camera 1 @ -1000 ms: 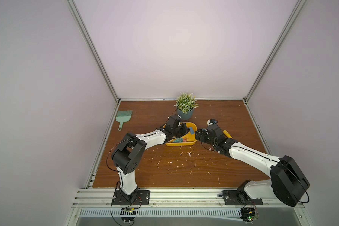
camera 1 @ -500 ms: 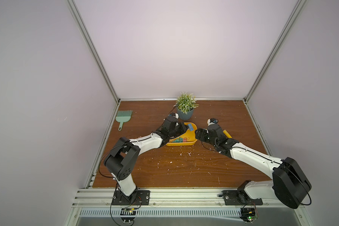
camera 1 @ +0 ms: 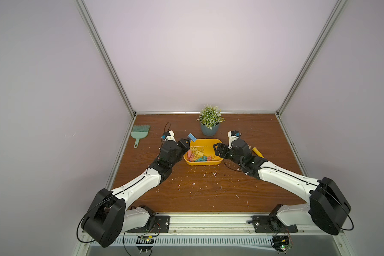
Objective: Take out the binder clips from the storage box
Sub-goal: Place the binder clip at the center of the board.
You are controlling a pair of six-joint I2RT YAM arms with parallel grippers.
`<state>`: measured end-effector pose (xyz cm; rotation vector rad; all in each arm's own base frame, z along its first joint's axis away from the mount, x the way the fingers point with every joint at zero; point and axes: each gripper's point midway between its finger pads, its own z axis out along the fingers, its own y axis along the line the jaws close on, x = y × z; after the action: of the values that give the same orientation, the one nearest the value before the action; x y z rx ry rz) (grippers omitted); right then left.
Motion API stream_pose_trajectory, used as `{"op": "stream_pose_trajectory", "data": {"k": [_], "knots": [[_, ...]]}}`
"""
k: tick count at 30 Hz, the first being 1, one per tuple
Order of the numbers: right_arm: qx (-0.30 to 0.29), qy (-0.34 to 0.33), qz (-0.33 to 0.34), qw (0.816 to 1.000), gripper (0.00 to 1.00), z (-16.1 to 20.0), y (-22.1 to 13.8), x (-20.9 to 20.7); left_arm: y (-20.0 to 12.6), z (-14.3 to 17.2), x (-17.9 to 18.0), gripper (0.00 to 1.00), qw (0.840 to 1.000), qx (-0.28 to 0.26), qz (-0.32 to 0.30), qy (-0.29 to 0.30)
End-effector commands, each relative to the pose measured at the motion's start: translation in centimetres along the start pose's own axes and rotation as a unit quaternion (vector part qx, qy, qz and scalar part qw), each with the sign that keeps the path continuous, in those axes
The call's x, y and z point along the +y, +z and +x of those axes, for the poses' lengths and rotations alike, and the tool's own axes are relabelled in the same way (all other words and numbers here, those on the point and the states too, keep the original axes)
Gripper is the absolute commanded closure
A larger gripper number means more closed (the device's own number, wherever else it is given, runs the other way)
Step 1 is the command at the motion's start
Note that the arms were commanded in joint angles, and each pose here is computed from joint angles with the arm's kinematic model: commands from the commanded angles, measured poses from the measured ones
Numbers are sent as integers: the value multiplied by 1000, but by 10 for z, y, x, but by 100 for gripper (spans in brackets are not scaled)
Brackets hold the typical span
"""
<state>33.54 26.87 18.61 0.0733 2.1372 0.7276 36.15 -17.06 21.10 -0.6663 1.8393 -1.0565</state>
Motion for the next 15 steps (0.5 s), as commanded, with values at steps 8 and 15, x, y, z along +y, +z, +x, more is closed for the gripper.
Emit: {"op": "stream_pose_trajectory", "data": {"k": [8, 15], "knots": [[5, -26, -41, 999, 17, -2, 20, 46, -24, -12, 112, 100, 985, -11, -127, -115], [24, -36, -35, 998, 17, 6, 29, 52, -30, -9, 150, 100, 970, -22, -196, -145]]}}
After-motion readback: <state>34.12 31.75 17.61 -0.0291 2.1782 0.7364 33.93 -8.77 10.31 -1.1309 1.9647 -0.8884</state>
